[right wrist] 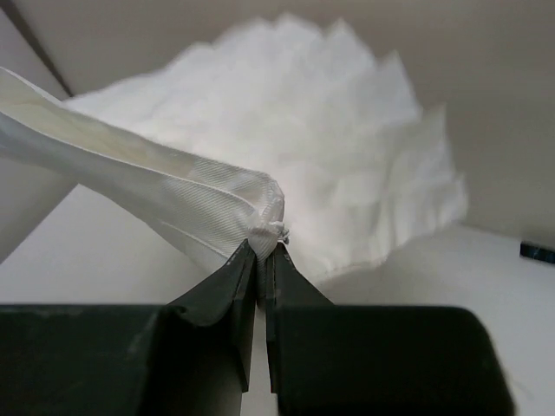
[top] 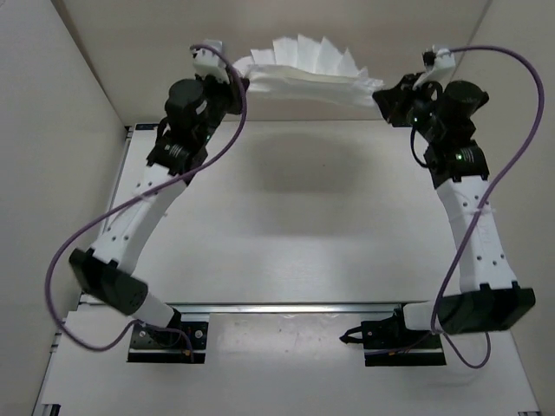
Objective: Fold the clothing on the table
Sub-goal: Fold the skirt
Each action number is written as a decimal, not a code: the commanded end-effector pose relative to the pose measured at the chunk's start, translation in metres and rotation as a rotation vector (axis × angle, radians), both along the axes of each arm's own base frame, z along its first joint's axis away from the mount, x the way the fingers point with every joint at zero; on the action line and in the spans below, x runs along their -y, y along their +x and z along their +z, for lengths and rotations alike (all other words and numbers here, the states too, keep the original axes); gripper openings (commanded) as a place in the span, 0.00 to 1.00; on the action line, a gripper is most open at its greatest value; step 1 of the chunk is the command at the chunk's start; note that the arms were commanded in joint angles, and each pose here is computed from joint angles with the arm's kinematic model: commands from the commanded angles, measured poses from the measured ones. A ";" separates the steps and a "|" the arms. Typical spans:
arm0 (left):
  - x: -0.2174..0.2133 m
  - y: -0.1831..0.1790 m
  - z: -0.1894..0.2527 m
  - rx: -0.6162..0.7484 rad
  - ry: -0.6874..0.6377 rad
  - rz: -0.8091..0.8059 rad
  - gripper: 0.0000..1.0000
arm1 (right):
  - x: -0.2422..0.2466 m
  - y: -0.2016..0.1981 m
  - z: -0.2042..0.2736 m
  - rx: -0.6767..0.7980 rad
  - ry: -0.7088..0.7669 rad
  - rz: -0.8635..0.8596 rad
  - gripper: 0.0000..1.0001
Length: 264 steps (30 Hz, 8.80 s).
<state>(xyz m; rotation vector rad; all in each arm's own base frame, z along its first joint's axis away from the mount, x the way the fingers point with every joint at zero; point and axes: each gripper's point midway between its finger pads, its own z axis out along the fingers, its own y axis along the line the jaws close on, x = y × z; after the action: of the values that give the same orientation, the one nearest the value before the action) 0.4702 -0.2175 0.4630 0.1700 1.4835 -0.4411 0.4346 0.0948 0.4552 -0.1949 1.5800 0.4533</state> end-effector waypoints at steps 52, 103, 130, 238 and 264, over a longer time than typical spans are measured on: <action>-0.088 -0.130 -0.400 -0.882 0.192 0.229 0.33 | -0.032 -0.012 -0.367 -0.705 -0.035 0.151 0.63; -0.066 -0.205 -0.453 -1.120 0.287 0.170 0.00 | -0.047 -0.126 -0.460 -1.015 -0.277 0.236 0.43; -0.014 -0.174 -0.472 -1.191 0.309 0.023 0.00 | -0.057 -0.063 -0.326 -0.732 -0.211 0.213 0.00; -0.006 -0.163 -0.458 -1.053 0.084 0.026 0.00 | -0.156 -0.065 -0.421 -0.894 -0.092 0.320 0.01; -0.008 -0.175 -0.466 -1.091 0.091 0.034 0.00 | -0.196 -0.132 -0.402 -0.882 -0.077 0.346 0.00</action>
<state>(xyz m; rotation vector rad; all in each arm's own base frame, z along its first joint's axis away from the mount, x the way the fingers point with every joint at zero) 0.3146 -0.2264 0.0177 -0.0473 2.4871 -0.5554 0.2896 0.2984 0.0576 -0.4227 2.4674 0.8368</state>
